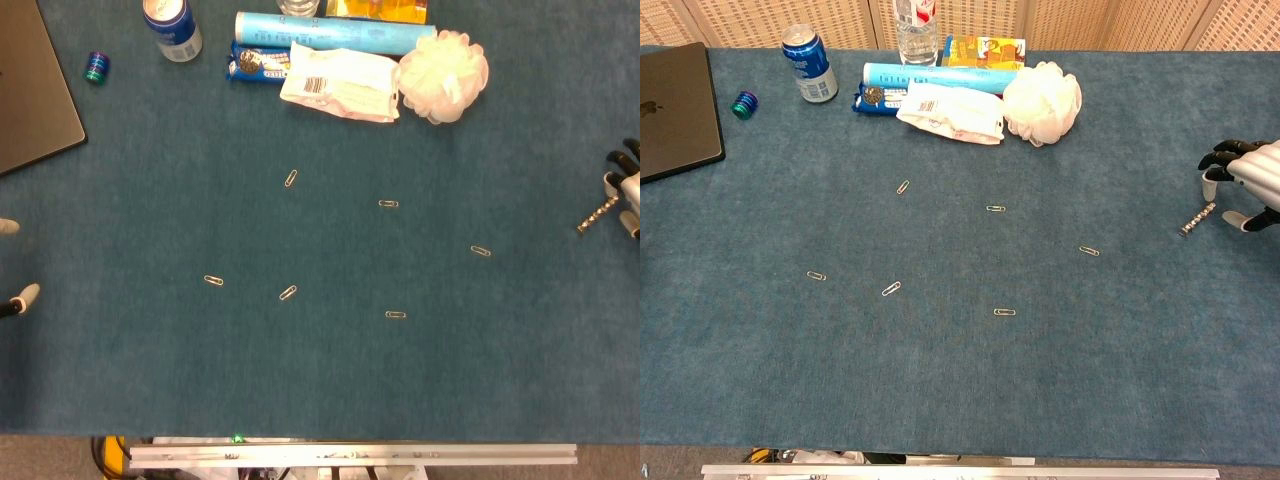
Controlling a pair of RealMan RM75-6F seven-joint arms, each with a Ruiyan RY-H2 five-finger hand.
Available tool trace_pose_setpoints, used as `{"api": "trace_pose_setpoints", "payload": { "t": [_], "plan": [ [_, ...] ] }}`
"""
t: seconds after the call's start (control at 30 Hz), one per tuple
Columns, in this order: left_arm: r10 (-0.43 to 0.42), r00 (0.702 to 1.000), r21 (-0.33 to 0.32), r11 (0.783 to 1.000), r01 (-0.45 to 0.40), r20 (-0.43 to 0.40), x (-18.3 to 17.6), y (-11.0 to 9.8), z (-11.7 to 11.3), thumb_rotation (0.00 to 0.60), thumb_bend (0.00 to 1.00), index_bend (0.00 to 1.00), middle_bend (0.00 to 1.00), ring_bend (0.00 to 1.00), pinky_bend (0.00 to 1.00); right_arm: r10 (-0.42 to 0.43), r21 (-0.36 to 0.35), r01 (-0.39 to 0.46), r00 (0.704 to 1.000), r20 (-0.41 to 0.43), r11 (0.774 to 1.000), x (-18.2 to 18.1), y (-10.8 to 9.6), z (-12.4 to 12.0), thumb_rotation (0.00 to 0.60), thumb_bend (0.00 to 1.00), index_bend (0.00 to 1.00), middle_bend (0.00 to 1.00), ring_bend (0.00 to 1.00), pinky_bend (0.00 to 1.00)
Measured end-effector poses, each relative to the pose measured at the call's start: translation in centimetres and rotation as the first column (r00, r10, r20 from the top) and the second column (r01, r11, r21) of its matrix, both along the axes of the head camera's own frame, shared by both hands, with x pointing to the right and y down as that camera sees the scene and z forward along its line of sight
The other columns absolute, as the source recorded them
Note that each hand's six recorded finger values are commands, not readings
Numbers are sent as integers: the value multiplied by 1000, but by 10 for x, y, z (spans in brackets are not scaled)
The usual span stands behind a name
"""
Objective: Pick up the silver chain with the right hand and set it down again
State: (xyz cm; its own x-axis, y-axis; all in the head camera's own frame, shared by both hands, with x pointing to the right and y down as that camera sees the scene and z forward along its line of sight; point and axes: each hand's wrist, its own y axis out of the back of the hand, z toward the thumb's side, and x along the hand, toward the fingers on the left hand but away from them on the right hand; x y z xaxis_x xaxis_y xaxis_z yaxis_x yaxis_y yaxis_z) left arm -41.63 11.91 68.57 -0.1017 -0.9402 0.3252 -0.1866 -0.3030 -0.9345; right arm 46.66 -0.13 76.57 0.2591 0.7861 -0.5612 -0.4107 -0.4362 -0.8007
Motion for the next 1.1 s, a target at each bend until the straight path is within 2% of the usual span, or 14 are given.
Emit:
{"api": "trace_pose_setpoints", "payload": {
  "t": [0.33,0.73,1.1],
  "plan": [
    [2,1000,-3,1000,-2,-3,1,0,1,600,110,319,202,215,480,5,9,-5,1000,-16,1000,1,-1,2,600,324,450,230,104,247],
    [-2,1000,-12,1000,2,-3,0,1,4,600,110,319,202,215,480,-29,31,30,999,-21,999,-4,-1,6,600,324,450,230,104,247],
    [-1,1000,-13,1000,1,-5,0,1,5,600,110,319,202,215,480,-36,12,37,999,-15,999,-7,1,11,600,324,449,230,104,247]
  ]
}}
